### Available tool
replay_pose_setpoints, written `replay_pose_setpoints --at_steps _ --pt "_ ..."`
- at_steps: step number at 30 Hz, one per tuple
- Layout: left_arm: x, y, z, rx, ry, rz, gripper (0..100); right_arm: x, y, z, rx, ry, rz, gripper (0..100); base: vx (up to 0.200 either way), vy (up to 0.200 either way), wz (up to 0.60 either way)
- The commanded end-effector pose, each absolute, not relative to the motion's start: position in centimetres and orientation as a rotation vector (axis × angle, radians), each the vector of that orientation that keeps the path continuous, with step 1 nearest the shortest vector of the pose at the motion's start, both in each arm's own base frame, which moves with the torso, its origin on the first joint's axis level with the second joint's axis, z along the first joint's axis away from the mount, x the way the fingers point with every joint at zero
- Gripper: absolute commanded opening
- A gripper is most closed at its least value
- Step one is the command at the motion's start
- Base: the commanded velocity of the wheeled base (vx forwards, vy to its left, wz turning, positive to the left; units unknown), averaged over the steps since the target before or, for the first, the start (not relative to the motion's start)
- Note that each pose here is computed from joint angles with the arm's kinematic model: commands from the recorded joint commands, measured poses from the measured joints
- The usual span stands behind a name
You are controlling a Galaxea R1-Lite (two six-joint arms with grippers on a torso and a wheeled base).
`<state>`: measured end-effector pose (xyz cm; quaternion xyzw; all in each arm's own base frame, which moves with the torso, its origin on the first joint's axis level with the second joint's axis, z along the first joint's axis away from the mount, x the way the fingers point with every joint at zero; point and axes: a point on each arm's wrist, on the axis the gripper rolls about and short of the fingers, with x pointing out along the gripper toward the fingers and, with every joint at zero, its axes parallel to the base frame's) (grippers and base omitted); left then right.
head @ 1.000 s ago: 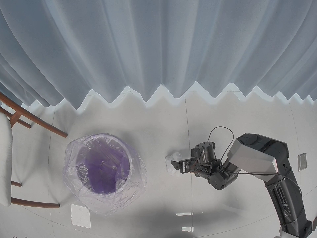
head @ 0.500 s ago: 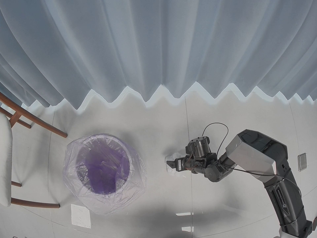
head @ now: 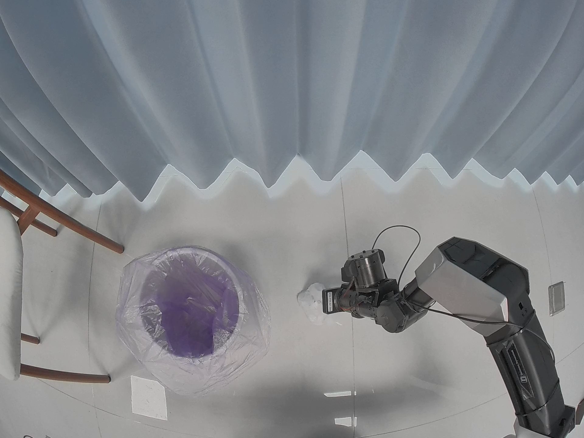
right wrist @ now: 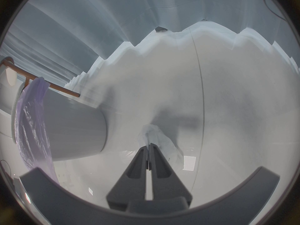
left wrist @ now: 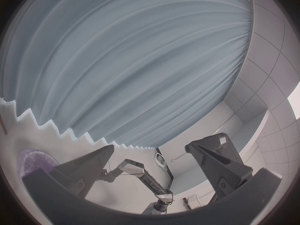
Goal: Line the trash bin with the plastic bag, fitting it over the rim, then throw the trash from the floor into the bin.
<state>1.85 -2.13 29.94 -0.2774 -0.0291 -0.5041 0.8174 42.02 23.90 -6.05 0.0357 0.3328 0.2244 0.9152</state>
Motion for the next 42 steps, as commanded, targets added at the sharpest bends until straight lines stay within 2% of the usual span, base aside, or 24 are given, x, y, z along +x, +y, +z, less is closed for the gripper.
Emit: replay_pose_setpoints --at_steps 1,10,14,21,24,32,37,42 --pt "1.9 -2.1 29.9 -0.592 -0.062 -1.074 100 42.0 23.9 -6.0 0.075 0.685 0.462 0 0.0 0.0 0.0" --pt "1.8 -2.1 29.9 -0.59 -0.062 -1.074 100 41.8 24.0 -5.9 0.068 0.651 0.425 0 0.0 0.0 0.0" --pt "1.7 -2.1 29.9 -0.589 -0.069 -1.07 100 40.1 23.8 -2.2 0.217 0.506 0.423 0 0.0 0.0 0.0" --pt "2.1 -2.2 29.4 -0.59 -0.046 -1.062 100 35.3 22.3 2.6 0.335 0.486 0.459 0 0.0 0.0 0.0" --pt "2.1 -2.2 29.3 -0.589 -0.042 -1.061 100 33.0 20.8 6.2 0.423 0.413 0.495 0 0.0 0.0 0.0" --pt "2.4 -2.3 28.9 -0.59 -0.025 -1.056 100 28.3 18.7 13.7 0.51 0.214 0.591 0 0.0 0.0 0.0" --pt "2.5 -2.4 28.7 -0.59 -0.015 -1.053 100 26.1 20.2 16.1 0.552 0.147 0.69 0 0.0 0.0 0.0" --pt "2.5 -2.4 28.8 -0.588 -0.019 -1.05 100 24.2 22.8 16.0 0.554 0.177 0.786 0 0.0 0.0 0.0"
